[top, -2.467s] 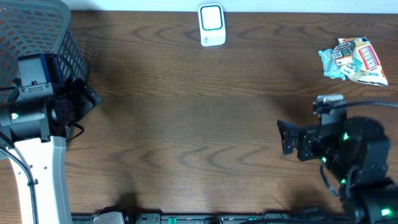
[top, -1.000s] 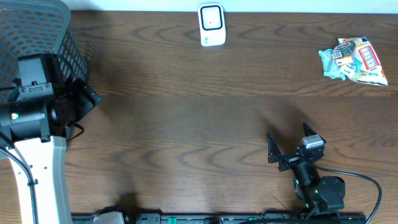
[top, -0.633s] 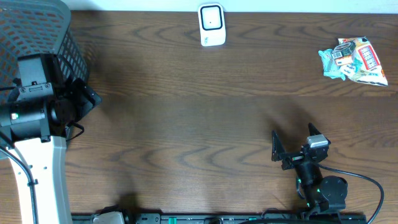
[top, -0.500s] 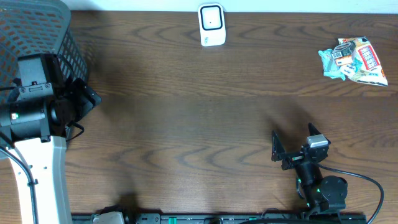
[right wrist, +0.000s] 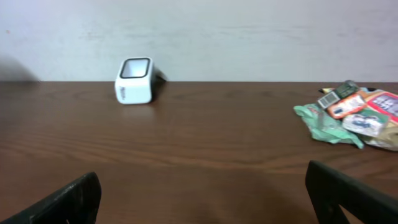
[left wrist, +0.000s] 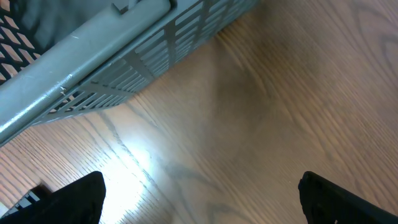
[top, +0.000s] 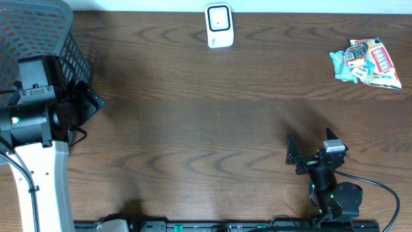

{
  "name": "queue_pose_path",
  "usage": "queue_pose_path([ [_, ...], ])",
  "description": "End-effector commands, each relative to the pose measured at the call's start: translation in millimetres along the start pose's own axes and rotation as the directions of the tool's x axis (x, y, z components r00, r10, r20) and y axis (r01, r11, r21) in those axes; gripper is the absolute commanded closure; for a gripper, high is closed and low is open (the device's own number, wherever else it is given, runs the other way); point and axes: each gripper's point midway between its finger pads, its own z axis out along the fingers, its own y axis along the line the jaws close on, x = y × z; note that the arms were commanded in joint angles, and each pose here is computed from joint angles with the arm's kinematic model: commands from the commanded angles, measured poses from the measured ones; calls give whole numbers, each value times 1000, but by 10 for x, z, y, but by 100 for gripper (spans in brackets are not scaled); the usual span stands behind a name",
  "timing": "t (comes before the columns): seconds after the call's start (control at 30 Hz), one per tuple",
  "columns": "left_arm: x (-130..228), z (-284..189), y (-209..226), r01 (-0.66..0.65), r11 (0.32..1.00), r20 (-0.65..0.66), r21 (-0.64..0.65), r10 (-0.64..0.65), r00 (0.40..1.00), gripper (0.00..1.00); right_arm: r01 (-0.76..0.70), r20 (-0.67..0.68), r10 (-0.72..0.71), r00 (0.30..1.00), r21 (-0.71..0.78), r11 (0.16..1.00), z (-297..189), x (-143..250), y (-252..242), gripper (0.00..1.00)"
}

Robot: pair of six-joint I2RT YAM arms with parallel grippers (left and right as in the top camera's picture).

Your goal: Scan the item barcode

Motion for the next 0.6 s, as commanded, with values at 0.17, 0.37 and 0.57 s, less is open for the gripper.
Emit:
queue_pose_path([
  [0.17,-11,-5,12,12,1000,3,-3,-12,1000,2,47,-11,-46,999,95,994,-10,31,-160,1],
  [0.37,-11,-5,12,12,1000,3,-3,-12,1000,2,86,-18,-85,996,100,991,-10,36,-163,1],
  [0.57,-11,-5,12,12,1000,3,-3,-12,1000,2,82,-17,-81,997,100,992,-10,36,-161,1],
])
